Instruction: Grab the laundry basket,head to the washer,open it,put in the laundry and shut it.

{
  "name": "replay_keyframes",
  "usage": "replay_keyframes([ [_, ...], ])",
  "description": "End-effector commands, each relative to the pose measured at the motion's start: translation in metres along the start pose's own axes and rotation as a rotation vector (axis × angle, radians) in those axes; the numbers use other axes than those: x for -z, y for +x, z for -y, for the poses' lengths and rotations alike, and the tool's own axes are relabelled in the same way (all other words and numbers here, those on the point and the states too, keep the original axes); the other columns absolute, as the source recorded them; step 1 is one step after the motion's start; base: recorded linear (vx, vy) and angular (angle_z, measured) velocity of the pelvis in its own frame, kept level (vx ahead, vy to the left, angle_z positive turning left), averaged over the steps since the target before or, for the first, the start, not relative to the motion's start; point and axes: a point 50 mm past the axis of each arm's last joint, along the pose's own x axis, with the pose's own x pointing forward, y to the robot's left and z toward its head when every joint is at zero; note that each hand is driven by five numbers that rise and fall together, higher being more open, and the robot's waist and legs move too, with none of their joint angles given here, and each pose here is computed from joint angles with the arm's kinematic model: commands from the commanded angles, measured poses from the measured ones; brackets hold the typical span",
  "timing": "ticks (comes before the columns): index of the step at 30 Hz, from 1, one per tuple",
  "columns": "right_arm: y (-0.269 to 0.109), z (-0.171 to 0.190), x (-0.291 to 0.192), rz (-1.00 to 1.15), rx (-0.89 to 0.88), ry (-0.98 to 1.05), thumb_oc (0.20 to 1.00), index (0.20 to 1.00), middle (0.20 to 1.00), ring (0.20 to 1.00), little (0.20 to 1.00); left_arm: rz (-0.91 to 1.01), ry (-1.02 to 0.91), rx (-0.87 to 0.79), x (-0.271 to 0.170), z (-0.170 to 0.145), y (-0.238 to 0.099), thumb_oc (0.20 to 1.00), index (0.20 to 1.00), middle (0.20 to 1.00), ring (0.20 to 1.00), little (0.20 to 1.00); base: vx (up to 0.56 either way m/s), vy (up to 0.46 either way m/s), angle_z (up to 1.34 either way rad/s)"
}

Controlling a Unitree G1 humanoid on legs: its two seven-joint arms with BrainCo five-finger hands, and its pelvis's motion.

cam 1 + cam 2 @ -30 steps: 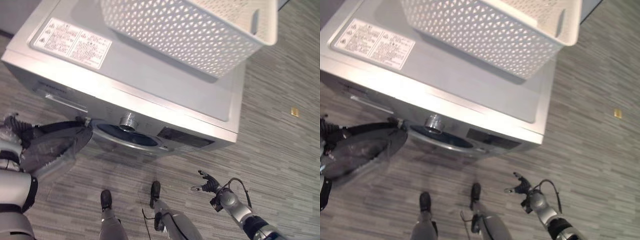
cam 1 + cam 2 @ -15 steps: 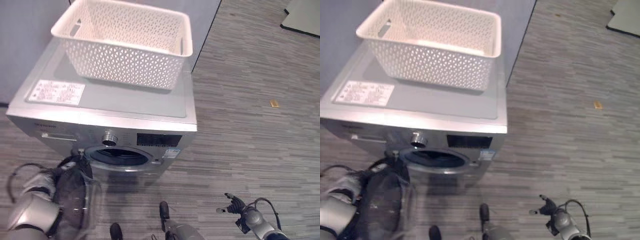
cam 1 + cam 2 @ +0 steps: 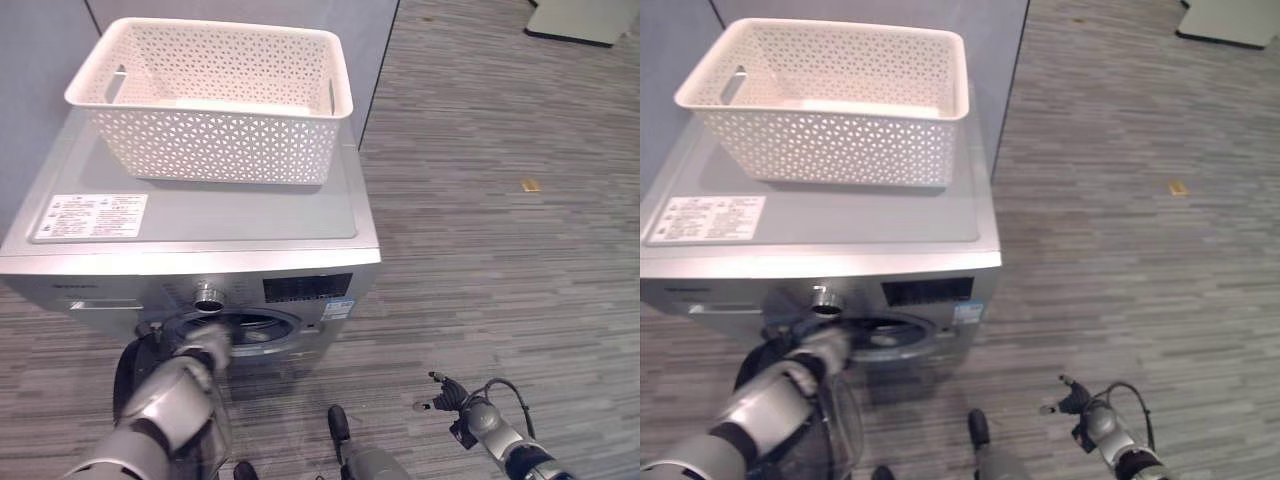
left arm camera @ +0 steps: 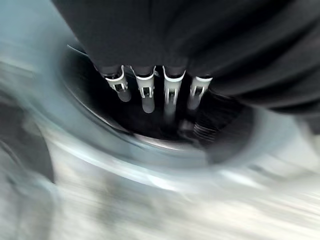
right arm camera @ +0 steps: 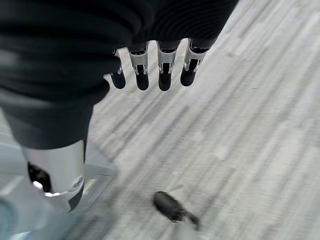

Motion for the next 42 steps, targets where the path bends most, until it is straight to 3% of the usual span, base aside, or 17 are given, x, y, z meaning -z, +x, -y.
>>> replay_keyframes([
  [1, 0.003, 0.014, -0.001, -0.012, 0.053, -0.01, 1.0, 1.0, 1.0, 1.0, 1.0, 0.452, -0.011, -0.121, -0.131, -0.048, -0.031, 1.0, 1.0, 1.0, 1.0, 1.0, -0.02, -0.068, -0.07],
  [6, 0.002, 0.012, 0.002, -0.012, 0.041, -0.035, 1.0, 1.0, 1.0, 1.0, 1.0, 0.483, 0.059, -0.184, -0.137, -0.061, -0.036, 1.0, 1.0, 1.0, 1.0, 1.0, -0.06, -0.115, 0.11],
  [10, 0.0, 0.01, 0.021, -0.082, 0.066, -0.02, 1.0, 1.0, 1.0, 1.0, 1.0, 0.659, -0.03, -0.401, -0.163, -0.096, -0.061, 1.0, 1.0, 1.0, 1.0, 1.0, -0.08, -0.137, 0.68],
  [13, 0.0, 0.014, 0.023, -0.093, 0.095, -0.001, 1.0, 1.0, 1.0, 1.0, 1.0, 0.796, -0.081, -0.477, -0.17, -0.102, -0.078, 1.0, 1.0, 1.0, 1.0, 1.0, -0.13, 0.0, 0.49],
  [14, 0.0, 0.016, 0.022, -0.09, 0.123, 0.052, 1.0, 1.0, 1.0, 1.0, 1.0, 0.899, -0.127, -0.471, -0.155, -0.09, -0.087, 1.0, 1.0, 1.0, 1.0, 1.0, -0.16, 0.014, 0.58],
  [24, -0.003, -0.025, 0.031, -0.145, 0.008, 0.087, 1.0, 1.0, 1.0, 1.0, 1.0, 0.656, -0.364, -0.282, -0.079, -0.016, -0.045, 1.0, 1.0, 1.0, 1.0, 1.0, -0.04, 0.092, 0.05],
  [31, -0.002, -0.051, 0.024, -0.169, -0.081, 0.104, 1.0, 1.0, 1.0, 1.0, 1.0, 0.636, -0.327, -0.362, -0.065, -0.032, -0.048, 1.0, 1.0, 1.0, 1.0, 1.0, -0.21, 0.036, -0.11],
  [42, -0.003, -0.062, 0.022, -0.162, -0.1, 0.117, 1.0, 1.0, 1.0, 1.0, 1.0, 0.636, -0.391, -0.397, -0.061, -0.037, -0.05, 1.0, 1.0, 1.0, 1.0, 1.0, -0.13, -0.223, 0.14],
])
